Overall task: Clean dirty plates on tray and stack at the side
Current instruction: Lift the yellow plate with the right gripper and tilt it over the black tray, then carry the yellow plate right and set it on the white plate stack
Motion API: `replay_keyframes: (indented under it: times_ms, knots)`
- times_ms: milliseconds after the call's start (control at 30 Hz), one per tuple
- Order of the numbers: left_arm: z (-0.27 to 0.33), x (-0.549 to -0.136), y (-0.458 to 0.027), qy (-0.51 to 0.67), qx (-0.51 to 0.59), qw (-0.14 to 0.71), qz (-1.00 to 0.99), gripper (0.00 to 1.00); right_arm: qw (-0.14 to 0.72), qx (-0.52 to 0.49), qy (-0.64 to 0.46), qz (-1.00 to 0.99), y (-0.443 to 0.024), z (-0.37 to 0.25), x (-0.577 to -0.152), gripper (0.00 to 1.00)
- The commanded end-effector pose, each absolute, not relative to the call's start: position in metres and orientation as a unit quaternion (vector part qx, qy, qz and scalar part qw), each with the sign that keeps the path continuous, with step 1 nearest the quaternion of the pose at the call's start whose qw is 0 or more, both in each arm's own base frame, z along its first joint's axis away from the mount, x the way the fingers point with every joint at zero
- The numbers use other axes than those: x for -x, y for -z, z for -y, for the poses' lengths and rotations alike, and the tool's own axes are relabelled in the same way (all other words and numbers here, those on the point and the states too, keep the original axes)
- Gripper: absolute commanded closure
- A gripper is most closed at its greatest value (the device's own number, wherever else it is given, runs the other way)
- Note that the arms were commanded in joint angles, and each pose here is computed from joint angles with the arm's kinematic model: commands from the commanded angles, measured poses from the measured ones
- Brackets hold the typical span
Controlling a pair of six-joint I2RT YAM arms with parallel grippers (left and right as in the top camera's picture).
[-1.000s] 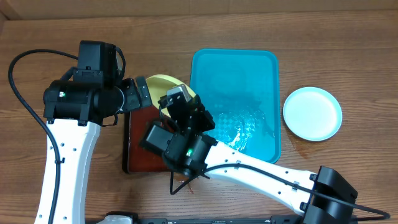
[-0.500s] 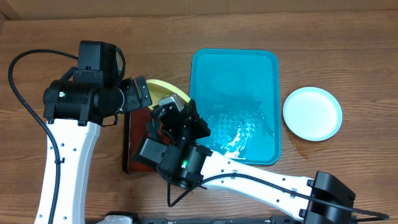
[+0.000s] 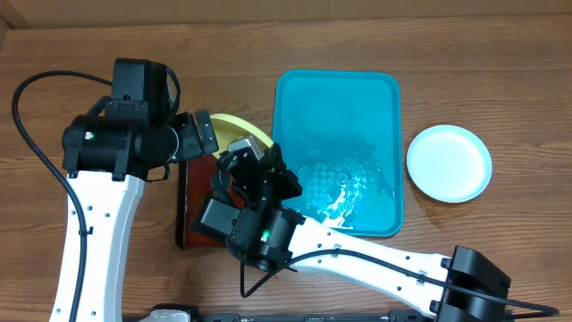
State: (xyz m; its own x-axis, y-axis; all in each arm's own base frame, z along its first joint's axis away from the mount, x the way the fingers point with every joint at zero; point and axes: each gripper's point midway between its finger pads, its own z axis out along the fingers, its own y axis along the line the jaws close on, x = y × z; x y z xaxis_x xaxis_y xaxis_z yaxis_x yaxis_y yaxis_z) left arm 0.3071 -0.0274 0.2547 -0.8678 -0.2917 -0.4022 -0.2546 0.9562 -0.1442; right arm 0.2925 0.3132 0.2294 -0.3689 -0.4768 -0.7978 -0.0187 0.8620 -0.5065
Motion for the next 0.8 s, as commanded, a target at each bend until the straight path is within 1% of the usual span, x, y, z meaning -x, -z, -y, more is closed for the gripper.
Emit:
replay_keyframes:
  times_ms: [0, 33, 67, 100, 133, 200, 267, 300, 367, 467, 533, 567, 600, 667, 767]
  knots:
    - [0.025, -0.308, -0.260, 0.038, 0.141, 0.224, -0.964, 0.00, 0.545, 0.116, 0.209, -0.803, -0.237, -0.301, -0.306, 0.96]
    - [0.025, -0.308, -0.260, 0.038, 0.141, 0.224, -0.964, 0.00, 0.540, 0.094, 0.183, -0.816, -0.232, -0.300, -0.310, 0.96]
    - [0.025, -0.308, -0.260, 0.038, 0.141, 0.224, -0.964, 0.00, 0.514, 0.103, 0.147, -0.839, -0.220, -0.309, -0.312, 0.96]
    - [0.025, -0.308, -0.260, 0.038, 0.141, 0.224, -0.964, 0.00, 0.493, 0.126, 0.135, -0.850, -0.211, -0.314, -0.312, 0.96]
    - [0.025, -0.308, -0.260, 0.038, 0.141, 0.224, -0.964, 0.00, 0.486, 0.139, 0.151, -0.850, -0.210, -0.308, -0.315, 0.96]
    - [0.025, -0.308, -0.260, 0.038, 0.141, 0.224, -0.964, 0.00, 0.490, 0.084, 0.165, -0.852, -0.212, -0.284, -0.327, 0.96]
    - [0.025, -0.308, -0.260, 0.038, 0.141, 0.224, -0.964, 0.00, 0.462, 0.040, 0.127, -0.877, -0.205, -0.271, -0.335, 0.96]
    - [0.025, -0.308, -0.260, 0.038, 0.141, 0.224, -0.964, 0.00, 0.422, 0.026, 0.086, -0.902, -0.199, -0.263, -0.341, 0.96]
    - [0.025, -0.308, -0.260, 0.038, 0.141, 0.224, -0.964, 0.00, 0.381, -0.011, 0.015, -0.925, -0.200, -0.254, -0.350, 0.96]
    - [0.025, -0.308, -0.260, 0.038, 0.141, 0.224, -0.964, 0.00, 0.331, -0.071, -0.101, -0.935, -0.221, -0.233, -0.366, 0.96]
    - [0.025, -0.308, -0.260, 0.038, 0.141, 0.224, -0.964, 0.00, 0.315, -0.108, -0.162, -0.929, -0.243, -0.205, -0.378, 0.96]
    - [0.025, -0.308, -0.260, 0.038, 0.141, 0.224, -0.964, 0.00, 0.307, -0.150, -0.197, -0.919, -0.258, -0.168, -0.387, 0.96]
    - [0.025, -0.308, -0.260, 0.038, 0.141, 0.224, -0.964, 0.00, 0.303, -0.168, -0.206, -0.915, -0.262, -0.147, -0.390, 0.96]
    - [0.025, -0.308, -0.260, 0.038, 0.141, 0.224, -0.964, 0.00, 0.287, -0.210, -0.204, -0.912, -0.260, -0.097, -0.392, 0.96]
    - [0.025, -0.308, -0.260, 0.038, 0.141, 0.224, -0.964, 0.00, 0.238, -0.288, -0.160, -0.914, -0.234, -0.018, -0.378, 0.96]
